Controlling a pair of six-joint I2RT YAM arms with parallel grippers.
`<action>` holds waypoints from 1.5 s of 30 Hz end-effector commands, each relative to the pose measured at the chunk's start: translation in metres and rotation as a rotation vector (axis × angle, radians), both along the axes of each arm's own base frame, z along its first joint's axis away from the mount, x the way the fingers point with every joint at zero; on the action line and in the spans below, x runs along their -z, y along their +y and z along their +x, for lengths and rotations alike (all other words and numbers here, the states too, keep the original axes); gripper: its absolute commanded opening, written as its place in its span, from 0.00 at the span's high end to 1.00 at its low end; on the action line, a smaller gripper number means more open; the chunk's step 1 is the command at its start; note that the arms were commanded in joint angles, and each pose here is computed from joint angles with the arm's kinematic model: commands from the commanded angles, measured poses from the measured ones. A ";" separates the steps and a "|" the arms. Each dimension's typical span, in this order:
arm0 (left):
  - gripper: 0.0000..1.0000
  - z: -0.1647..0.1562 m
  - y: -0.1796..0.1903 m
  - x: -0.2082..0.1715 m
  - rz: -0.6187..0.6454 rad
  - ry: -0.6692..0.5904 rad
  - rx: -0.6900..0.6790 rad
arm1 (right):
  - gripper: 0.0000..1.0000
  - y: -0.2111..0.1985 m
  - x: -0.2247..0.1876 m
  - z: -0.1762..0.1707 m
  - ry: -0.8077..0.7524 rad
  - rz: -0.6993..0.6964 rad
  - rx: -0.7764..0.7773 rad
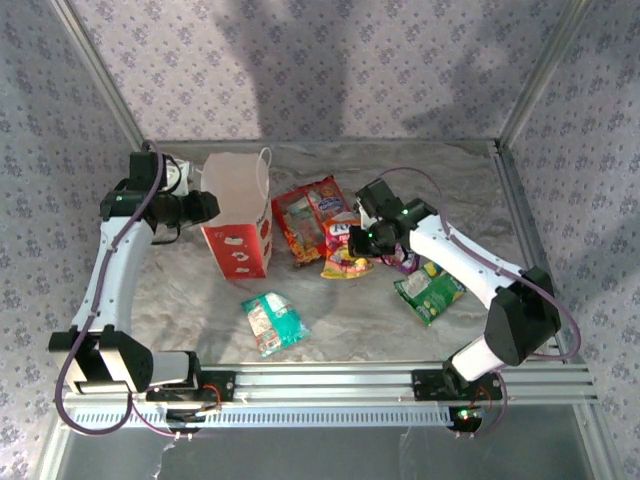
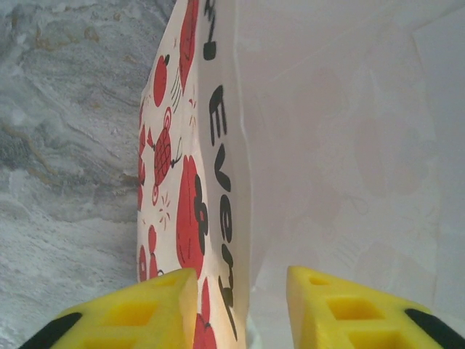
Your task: Place the snacks into the paper bag
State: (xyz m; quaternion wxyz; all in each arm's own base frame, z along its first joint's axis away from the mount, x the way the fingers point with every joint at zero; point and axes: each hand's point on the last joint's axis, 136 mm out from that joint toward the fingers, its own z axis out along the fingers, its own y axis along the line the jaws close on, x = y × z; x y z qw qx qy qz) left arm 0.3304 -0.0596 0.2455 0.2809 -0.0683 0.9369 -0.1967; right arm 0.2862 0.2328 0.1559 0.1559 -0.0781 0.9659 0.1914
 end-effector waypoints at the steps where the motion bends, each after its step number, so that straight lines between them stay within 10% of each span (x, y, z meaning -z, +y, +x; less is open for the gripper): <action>1: 0.56 -0.002 0.002 -0.012 -0.004 -0.038 -0.011 | 1.00 0.004 -0.032 0.006 -0.079 0.021 -0.010; 33: 0.56 0.003 0.011 -0.022 -0.001 -0.091 -0.071 | 1.00 0.050 -0.253 0.047 -0.691 0.130 -0.171; 45: 0.71 0.008 0.009 -0.017 -0.007 -0.087 -0.052 | 1.00 0.102 -0.304 0.031 -0.840 0.193 -0.337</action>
